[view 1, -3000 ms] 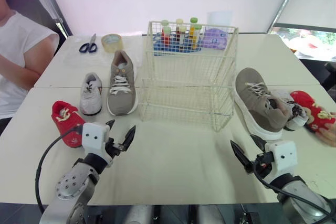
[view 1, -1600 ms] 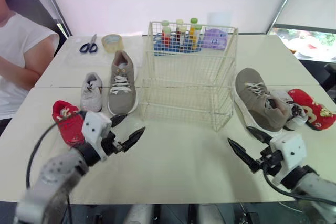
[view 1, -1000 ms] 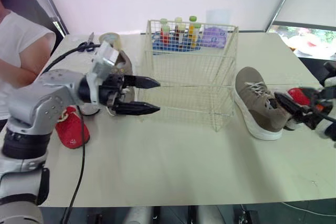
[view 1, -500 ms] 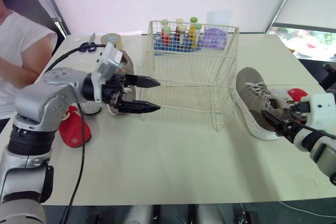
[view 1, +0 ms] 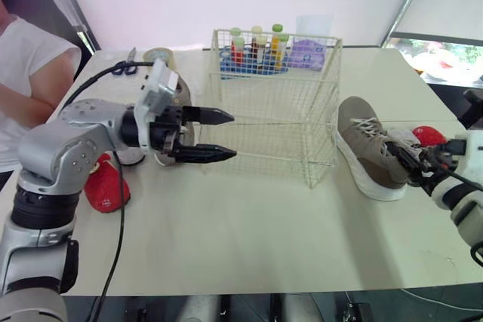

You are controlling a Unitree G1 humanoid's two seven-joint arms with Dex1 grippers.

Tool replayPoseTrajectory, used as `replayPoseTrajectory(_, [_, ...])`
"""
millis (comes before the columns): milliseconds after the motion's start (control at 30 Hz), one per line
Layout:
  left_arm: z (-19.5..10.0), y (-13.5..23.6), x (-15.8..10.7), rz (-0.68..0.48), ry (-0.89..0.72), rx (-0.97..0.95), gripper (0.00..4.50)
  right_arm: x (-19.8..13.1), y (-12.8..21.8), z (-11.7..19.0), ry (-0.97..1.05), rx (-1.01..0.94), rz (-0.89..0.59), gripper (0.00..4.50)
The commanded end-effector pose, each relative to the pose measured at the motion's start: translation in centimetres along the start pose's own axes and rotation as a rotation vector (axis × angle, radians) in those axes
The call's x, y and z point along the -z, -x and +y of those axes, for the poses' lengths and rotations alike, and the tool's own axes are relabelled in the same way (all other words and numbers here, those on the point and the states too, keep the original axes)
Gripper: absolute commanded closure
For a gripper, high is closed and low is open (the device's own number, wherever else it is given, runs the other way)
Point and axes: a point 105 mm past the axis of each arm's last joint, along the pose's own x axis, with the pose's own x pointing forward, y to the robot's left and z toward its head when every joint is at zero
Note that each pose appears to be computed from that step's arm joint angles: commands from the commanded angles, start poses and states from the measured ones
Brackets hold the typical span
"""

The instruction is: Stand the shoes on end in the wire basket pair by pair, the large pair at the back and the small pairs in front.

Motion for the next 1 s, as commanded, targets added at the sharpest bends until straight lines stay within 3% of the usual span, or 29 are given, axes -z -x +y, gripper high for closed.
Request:
replayPoseTrajectory(33, [-0.1,0.0,-1.3,-0.019,-0.046,0.002,0.6,-0.5,0.3,-0.3,-0.029,0.013,-0.018,1.07])
replayPoseTrajectory(667, [-0.2,-0.1,-1.4,-0.011,-0.054,-0.027,0.6,2.4,-1.7,0.2,-0.039,-0.04,0.13,1.07])
replayPoseTrajectory(767, [-0.2,-0.1,-1.4,-0.011,-0.06,-0.036,0.54,3.6,-1.5,0.8,-0.035,-0.063,0.178,1.93])
replayPoseTrajectory(933, [-0.1,-0.1,-1.4,-0.008,-0.065,-0.043,0.54,4.3,-1.4,1.3,-0.039,-0.079,0.199,4.13])
replayPoseTrajectory(1000, [-0.1,-0.1,-1.4,-0.009,-0.066,-0.045,0.54,4.3,-1.3,1.4,-0.039,-0.08,0.2,4.36])
